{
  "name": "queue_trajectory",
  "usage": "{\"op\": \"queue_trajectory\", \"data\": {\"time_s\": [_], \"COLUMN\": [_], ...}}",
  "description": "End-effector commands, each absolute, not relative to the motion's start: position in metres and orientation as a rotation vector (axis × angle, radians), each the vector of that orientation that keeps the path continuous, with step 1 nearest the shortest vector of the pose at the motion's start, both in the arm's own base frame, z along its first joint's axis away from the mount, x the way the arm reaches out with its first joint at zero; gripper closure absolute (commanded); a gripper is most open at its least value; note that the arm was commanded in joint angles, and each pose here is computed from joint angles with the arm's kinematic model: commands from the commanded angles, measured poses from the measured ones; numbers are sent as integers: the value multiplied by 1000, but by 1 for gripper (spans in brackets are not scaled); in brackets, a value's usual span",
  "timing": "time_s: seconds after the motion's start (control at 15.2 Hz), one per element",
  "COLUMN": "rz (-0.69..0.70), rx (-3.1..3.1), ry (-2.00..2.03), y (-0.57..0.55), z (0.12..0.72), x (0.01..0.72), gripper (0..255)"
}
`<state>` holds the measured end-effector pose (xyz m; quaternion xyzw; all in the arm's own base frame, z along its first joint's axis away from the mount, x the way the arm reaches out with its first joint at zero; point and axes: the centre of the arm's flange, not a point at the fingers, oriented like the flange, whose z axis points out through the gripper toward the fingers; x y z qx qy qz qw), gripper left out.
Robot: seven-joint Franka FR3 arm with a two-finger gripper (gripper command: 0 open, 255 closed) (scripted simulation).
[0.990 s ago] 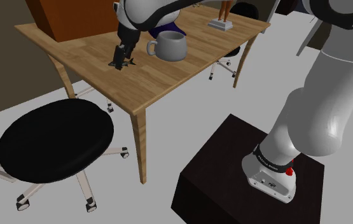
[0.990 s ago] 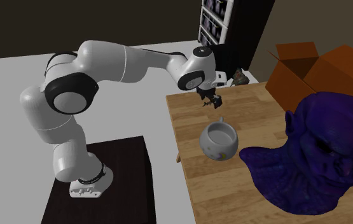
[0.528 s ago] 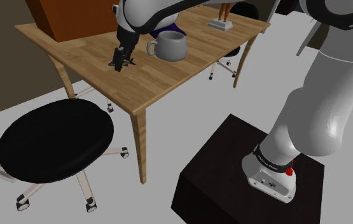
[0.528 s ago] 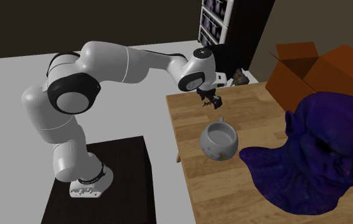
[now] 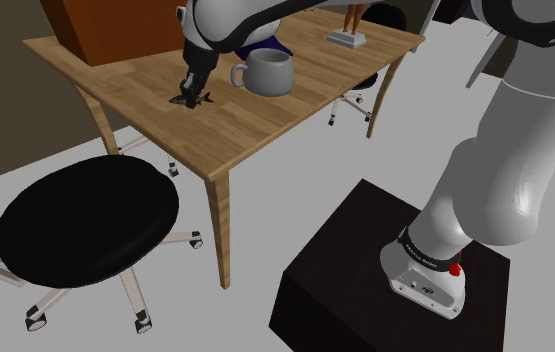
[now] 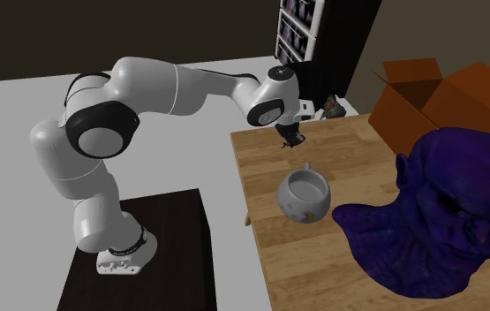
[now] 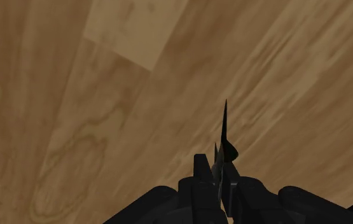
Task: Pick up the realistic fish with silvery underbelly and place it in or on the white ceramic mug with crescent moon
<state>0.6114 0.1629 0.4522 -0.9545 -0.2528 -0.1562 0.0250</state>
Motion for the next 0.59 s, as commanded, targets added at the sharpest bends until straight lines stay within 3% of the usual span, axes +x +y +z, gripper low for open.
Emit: {"op": "queue_trajectory", "data": {"time_s": [0.0, 0.53], "rz": [-479, -479], "rx": [-2954, -2954], "ry": [-780, -780], "y": [162, 162], "z": [451, 477], "x": [612, 612], "gripper": [255, 255]}}
